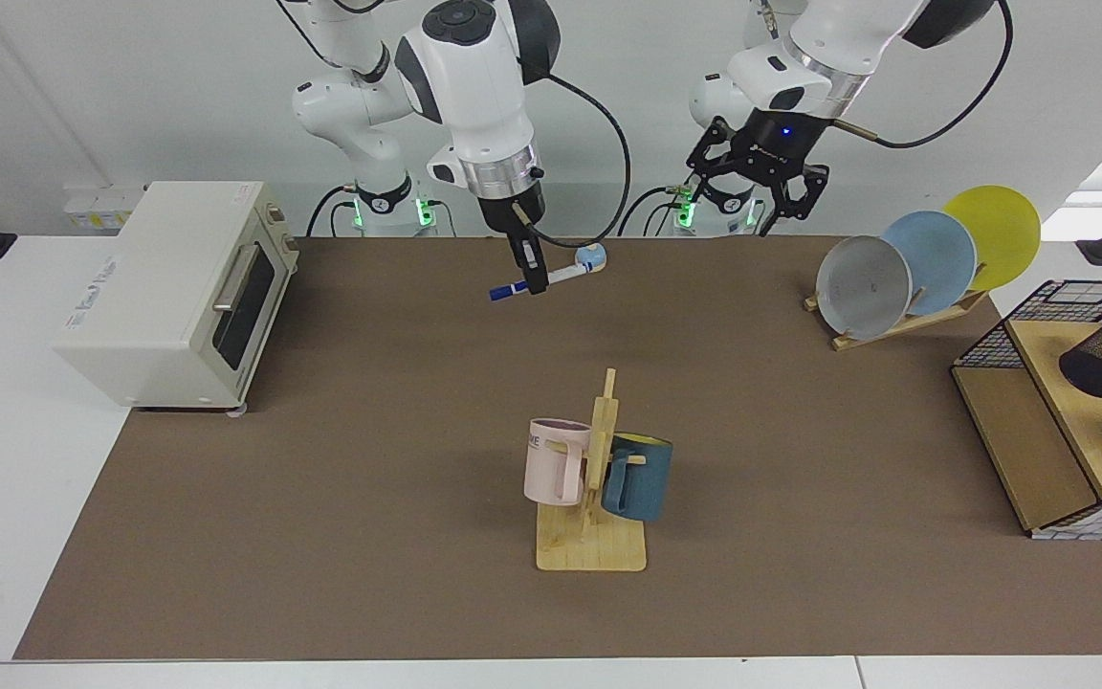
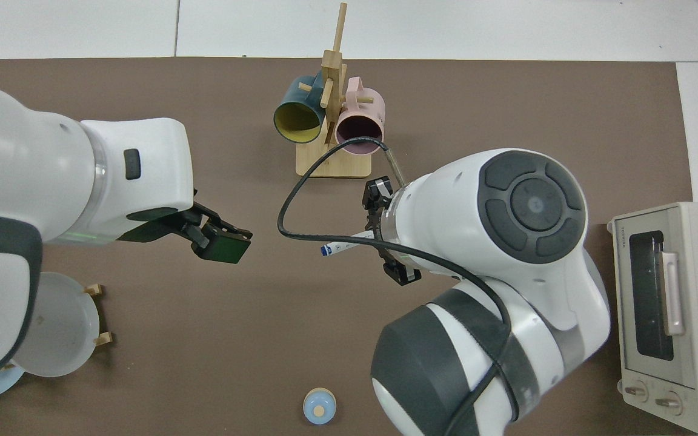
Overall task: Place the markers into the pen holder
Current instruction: 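Bring the marker to the middle while the left gripper reaches it, then grasp the marker with the left gripper while the right gripper opens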
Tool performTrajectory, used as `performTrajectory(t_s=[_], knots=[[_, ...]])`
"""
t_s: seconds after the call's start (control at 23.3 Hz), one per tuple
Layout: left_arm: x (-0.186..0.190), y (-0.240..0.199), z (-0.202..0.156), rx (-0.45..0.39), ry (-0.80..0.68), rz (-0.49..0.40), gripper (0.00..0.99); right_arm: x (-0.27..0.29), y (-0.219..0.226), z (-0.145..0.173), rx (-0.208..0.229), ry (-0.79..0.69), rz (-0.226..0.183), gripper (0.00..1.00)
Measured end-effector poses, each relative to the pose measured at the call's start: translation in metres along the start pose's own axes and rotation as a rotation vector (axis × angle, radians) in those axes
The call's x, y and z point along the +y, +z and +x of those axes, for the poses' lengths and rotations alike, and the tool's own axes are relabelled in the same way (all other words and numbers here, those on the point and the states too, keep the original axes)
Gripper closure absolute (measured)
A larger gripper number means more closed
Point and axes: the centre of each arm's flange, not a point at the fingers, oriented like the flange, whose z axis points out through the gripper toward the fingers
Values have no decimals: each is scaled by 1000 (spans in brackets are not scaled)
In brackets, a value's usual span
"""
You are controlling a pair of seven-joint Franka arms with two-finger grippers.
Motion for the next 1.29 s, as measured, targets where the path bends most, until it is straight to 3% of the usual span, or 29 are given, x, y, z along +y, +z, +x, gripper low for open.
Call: performTrajectory(t_s=[0.21,0.51,0.99,1.03,1.29], knots=[[0,8,4,0,189,-4,13,5,1,-19,-5,-59,-3,784],[28,35,11,-31,283,-28,4,6,-2,-32,-11,-97,7,784],[46,70,14,-14,275,-133,13,-2,-9,-40,-20,-110,28,784],[47,73,14,-14,274,-139,66,-3,-10,-40,-21,-110,30,784],[60,80,18,-2,278,-147,128,-11,-14,-42,-26,-111,46,784]])
